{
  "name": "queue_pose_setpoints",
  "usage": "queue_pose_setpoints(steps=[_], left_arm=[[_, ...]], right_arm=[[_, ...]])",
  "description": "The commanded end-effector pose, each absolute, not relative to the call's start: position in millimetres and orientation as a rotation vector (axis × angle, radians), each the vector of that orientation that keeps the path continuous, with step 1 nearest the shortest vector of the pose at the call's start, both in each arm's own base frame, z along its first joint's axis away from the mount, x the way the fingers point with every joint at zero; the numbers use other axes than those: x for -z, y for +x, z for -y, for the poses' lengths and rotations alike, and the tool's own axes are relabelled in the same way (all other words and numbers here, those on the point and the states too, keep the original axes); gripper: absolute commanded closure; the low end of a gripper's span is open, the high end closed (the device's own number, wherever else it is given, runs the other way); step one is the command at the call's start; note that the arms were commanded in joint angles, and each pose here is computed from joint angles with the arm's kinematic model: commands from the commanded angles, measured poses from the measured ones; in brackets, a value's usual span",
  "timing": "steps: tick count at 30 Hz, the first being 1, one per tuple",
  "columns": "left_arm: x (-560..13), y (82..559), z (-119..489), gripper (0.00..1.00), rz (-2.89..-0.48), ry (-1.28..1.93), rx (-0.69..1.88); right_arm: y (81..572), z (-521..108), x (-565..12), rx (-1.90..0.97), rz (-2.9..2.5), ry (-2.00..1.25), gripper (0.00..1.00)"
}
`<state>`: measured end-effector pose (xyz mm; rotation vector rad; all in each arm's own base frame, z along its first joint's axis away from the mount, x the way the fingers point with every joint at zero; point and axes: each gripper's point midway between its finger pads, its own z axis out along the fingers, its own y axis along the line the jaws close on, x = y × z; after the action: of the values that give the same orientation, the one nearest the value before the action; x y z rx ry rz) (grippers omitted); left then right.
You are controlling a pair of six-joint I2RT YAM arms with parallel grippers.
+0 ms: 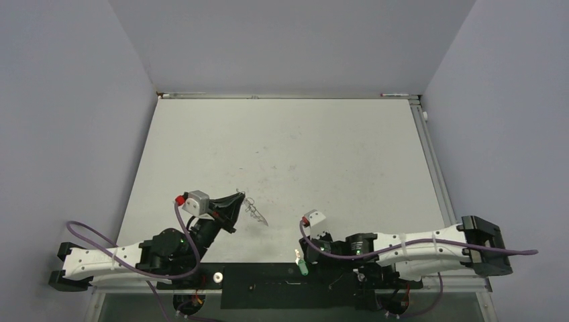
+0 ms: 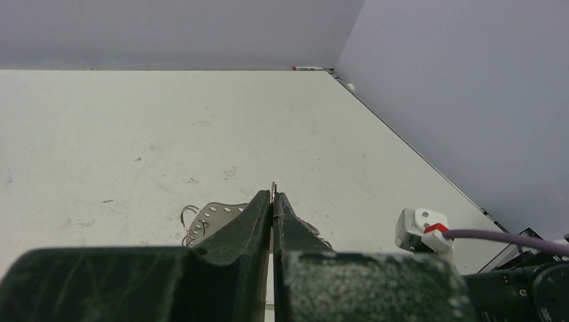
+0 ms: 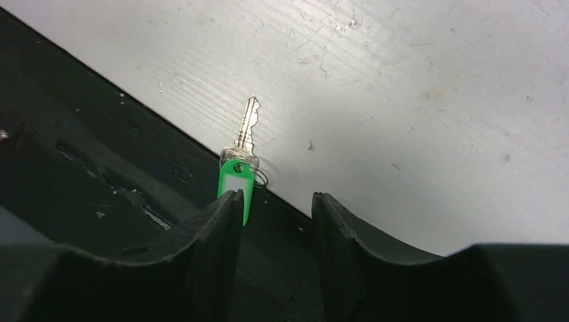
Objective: Put the keys on the keyring
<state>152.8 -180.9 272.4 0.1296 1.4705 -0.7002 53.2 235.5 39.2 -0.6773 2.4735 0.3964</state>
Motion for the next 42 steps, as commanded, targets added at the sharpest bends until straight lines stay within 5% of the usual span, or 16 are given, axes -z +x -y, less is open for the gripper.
queue_pose_setpoints(steps=[1, 28, 36, 42], left_arm=[[-288, 150, 181, 1.0, -1.442, 0.128, 0.749], [-290, 148, 188, 1.0, -1.443, 0.157, 0.757], [-289, 147, 191, 1.0, -1.443, 0.164, 0.758], [-290, 147, 189, 1.0, -1.442, 0.162, 0.76]], right_arm=[[50, -255, -55, -0.681, -2.406, -0.722, 0.58], [54, -249, -17, -0.694, -2.414, -0.784, 0.66], [50, -254, -9, -0.677, -2.444, -0.831, 0.77], [51, -252, -11, -0.681, -2.44, -0.817, 0.95]])
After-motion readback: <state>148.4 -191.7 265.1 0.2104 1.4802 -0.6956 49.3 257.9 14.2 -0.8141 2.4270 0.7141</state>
